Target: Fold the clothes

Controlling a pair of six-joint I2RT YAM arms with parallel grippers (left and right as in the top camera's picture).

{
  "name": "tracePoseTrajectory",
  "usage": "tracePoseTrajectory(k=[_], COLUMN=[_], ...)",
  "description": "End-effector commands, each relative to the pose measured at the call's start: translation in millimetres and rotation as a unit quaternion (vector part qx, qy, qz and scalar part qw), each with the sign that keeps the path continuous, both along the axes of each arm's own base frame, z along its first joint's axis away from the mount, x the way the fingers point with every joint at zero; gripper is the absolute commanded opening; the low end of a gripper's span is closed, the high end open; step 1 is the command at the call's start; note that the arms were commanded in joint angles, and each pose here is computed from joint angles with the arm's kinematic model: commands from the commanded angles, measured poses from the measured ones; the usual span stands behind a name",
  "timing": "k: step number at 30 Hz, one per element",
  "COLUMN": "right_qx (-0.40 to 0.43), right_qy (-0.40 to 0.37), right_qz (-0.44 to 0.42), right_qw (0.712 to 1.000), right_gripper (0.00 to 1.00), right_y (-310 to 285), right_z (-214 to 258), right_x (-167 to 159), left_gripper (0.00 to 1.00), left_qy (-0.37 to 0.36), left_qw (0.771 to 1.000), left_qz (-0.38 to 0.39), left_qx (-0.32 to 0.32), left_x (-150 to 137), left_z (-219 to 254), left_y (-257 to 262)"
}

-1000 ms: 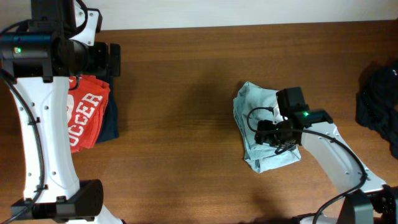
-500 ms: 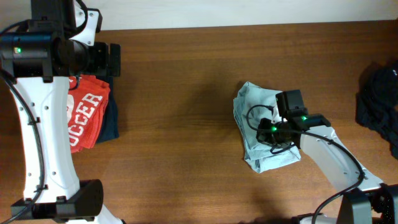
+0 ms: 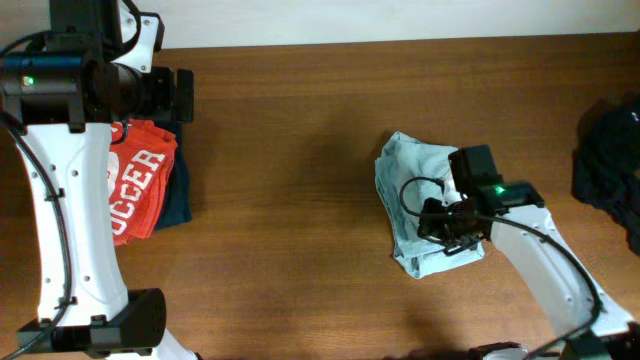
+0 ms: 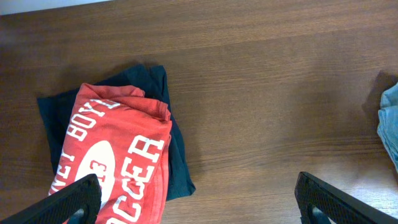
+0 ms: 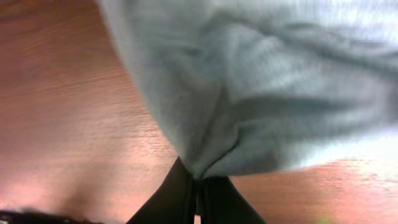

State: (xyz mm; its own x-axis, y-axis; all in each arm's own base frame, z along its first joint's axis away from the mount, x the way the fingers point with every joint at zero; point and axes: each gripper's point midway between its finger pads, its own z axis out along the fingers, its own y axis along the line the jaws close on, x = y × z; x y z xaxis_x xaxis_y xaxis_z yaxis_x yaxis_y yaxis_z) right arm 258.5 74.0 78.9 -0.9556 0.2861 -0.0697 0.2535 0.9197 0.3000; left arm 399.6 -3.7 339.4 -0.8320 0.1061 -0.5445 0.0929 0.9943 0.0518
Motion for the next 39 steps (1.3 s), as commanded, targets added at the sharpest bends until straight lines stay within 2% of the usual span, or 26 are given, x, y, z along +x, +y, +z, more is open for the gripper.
tracePoseTrajectory(k=[1,7,16,18,19,21,26,30,32,33,34,35,38,39], right_qx=[-0.014,-0.013,-0.015,-0.033,-0.039,-0.042,-0.043,-0.041,-0.055,-0.066,-0.075,-0.083,-0.084,-0.08], right_qy=[-0.05,-0.046,-0.029,-0.022,-0.019,-0.011,-0.009,-0.045,-0.092,-0.106,-0.115,-0.121,-0.135,-0.135], right_qz=[0.025,0.038,0.135,0.135,0.141,0.147,0.161,0.185,0.166,0.147,0.125,0.097,0.008,-0.018], right_qw=[0.998,0.998,0.99,0.99,0.989,0.988,0.986,0.981,0.98,0.981,0.983,0.984,0.987,0.987], right_gripper=[0.04,0.05,0.05,0.05,0.09,0.27,0.27,0.27,0.28,0.24,0.11,0.04,0.04,0.06], right_y=[-1.8,4.7,58.8,61.1,62.3,64.9,65.8,67.3,60.1,53.1,45.6,36.3,5.4,-4.6], right_z=[23.9,26.1,10.7,4.8,1.9,-1.8,-1.3,14.0,38.8,47.0,52.7,57.6,66.9,67.4], right_x=[12.4,8.9,-7.3,-9.1,-10.3,-13.2,-16.6,-10.5,7.4,16.2,23.5,31.1,52.8,57.8], left_gripper=[0.99,0.99,0.99,0.99,0.99,0.99,0.99,0.99,0.99,0.99,0.99,0.99,0.98,0.95], left_qy=[-0.02,-0.02,-0.02,-0.019,-0.019,-0.019,-0.02,-0.02,-0.028,-0.033,-0.038,-0.04,-0.039,-0.033], left_qw=[1.0,1.0,1.0,1.0,1.0,1.0,1.0,1.0,0.999,0.999,0.998,0.996,0.985,0.983], left_qz=[0.004,0.004,0.004,0.004,0.004,0.004,0.003,0.003,-0.007,-0.017,-0.029,-0.046,-0.143,-0.161], left_qx=[-0.006,-0.006,-0.006,-0.006,-0.006,-0.006,-0.008,-0.008,-0.021,-0.035,-0.051,-0.064,-0.083,-0.086], left_x=[-4.7,-4.7,-4.7,-4.8,-4.8,-4.8,-4.7,-4.6,-1.3,0.4,2.4,4.2,6.6,7.8], left_z=[13.3,13.3,13.3,13.3,13.3,13.3,13.3,13.4,16.0,17.8,19.4,19.8,15.7,11.3], left_y=[0.3,0.3,0.3,0.3,0.3,0.2,-0.3,-0.3,-5.8,-11.9,-18.7,-25.7,-54.6,-61.4])
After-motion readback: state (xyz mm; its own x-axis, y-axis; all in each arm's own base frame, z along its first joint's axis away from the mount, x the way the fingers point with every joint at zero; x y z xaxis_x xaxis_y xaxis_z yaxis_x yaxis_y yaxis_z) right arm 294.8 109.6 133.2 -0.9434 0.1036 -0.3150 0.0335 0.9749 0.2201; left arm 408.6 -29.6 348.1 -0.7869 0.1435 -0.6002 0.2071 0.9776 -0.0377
